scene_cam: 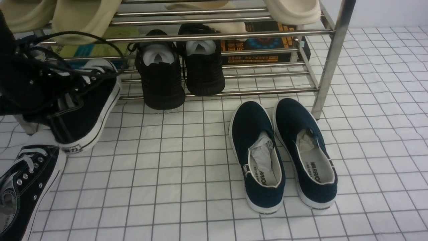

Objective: Take the shoes off the shelf with your hand from the white checkered tablecloth.
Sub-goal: 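Set the held shoe down on the floor in front of the rack with the left gripper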

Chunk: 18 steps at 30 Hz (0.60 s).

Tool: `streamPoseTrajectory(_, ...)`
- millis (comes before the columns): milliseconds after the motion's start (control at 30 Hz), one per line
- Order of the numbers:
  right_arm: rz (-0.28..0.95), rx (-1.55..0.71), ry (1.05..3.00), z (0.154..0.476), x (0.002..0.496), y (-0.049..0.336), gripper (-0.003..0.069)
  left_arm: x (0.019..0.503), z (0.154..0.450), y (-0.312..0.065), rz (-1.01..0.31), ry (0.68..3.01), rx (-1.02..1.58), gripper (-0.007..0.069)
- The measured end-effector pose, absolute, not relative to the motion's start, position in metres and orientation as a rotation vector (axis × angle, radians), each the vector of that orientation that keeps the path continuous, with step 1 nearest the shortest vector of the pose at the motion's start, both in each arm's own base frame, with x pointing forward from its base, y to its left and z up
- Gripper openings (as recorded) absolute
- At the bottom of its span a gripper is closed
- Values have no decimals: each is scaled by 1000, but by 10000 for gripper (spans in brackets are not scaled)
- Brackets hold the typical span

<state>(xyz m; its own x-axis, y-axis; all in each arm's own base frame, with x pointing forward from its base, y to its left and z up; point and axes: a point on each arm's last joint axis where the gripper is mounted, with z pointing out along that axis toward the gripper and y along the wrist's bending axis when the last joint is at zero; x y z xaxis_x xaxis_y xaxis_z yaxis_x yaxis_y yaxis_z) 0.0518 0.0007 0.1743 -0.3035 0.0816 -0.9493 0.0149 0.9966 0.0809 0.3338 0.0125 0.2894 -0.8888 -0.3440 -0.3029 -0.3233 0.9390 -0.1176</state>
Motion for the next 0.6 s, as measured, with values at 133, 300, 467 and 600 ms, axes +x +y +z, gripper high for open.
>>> streamPoseTrajectory(133, 66, 70, 1879, 174, 52, 1, 239, 300, 304, 14, -32, 2820, -477, 21)
streamPoseTrajectory(300, 66, 70, 1879, 174, 52, 1, 239, 277, 276, 15, 2, 2866, -510, 21)
streamPoseTrajectory(467, 66, 70, 1879, 174, 52, 1, 239, 270, 251, 13, -23, 2878, -521, 22)
streamPoseTrajectory(600, 66, 70, 1879, 174, 52, 1, 239, 267, 243, 13, -22, 2886, -521, 36)
